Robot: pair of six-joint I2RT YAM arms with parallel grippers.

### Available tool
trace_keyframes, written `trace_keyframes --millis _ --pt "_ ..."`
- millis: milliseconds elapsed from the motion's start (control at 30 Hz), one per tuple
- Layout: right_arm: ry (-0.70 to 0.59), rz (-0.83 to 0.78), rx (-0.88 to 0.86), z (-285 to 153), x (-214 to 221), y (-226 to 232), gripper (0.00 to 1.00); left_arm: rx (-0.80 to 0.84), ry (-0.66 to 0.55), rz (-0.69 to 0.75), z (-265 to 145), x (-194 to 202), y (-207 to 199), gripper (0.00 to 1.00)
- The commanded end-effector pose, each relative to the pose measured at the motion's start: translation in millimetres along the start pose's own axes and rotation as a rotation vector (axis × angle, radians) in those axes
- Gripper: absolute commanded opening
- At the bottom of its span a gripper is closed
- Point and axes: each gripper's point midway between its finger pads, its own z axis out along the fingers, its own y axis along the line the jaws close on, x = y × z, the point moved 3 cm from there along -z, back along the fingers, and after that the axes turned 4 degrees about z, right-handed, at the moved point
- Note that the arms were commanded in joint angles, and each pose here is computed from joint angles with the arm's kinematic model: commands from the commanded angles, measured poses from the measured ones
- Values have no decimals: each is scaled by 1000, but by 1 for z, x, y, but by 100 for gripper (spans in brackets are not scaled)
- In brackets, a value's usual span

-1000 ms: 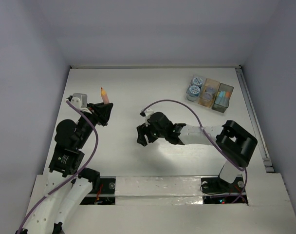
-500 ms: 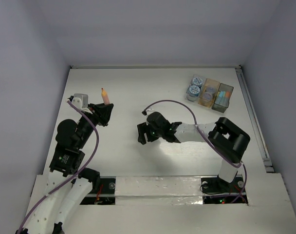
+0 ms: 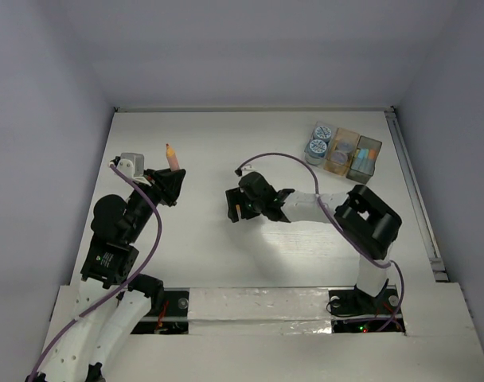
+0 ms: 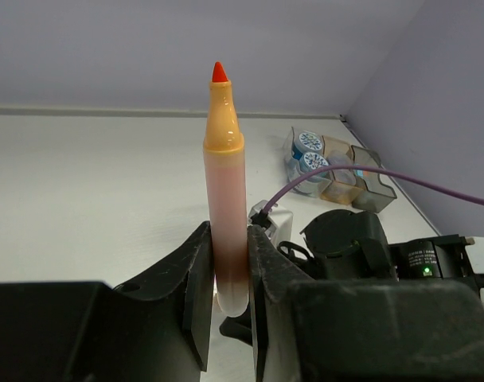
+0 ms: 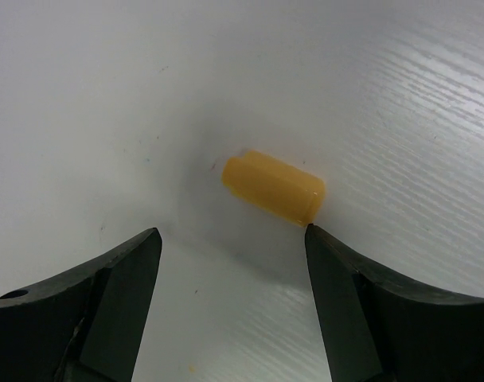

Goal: Sort the stationery into containers
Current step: Close the pen cap on the pen.

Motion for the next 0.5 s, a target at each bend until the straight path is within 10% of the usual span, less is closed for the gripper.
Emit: trace_keyframes --millis 0,467 --pt "-31 -17 20 4 -18 0 79 29 -33 9 1 -6 -5 0" --pt "-44 26 -40 -7 -37 -5 88 29 -28 10 2 -6 -5 0"
